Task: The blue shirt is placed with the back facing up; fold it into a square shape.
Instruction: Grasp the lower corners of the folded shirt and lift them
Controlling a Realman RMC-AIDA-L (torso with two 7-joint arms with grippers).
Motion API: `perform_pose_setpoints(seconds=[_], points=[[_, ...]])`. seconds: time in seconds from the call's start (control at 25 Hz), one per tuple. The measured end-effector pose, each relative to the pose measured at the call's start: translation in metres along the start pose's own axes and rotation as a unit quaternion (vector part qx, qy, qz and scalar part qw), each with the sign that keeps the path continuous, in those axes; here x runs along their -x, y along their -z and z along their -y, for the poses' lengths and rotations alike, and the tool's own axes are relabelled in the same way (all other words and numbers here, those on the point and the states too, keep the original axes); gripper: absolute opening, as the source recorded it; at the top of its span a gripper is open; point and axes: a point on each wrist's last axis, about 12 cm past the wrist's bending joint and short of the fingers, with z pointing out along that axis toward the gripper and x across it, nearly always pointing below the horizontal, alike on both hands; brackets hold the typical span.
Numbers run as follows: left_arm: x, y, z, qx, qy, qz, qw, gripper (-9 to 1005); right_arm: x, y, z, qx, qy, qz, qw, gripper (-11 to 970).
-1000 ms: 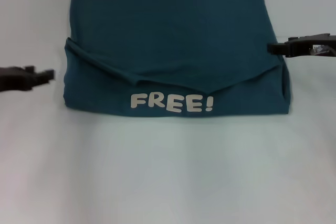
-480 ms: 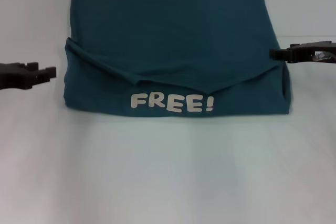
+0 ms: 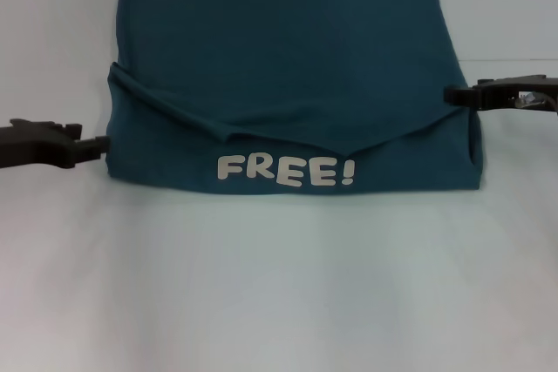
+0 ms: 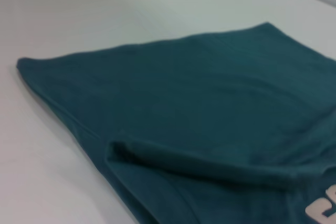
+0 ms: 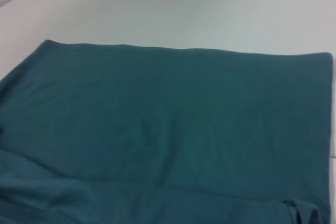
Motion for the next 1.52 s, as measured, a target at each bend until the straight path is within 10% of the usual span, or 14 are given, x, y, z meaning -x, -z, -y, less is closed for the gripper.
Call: perform_pose_setpoints(seconds=[1.52], points=[[-0.007, -0.034, 0.012, -0.003, -0.01, -0.052, 0.999, 531, -0.011, -0.005, 0.006, -0.015, -0.007, -0.004, 1.0, 622]])
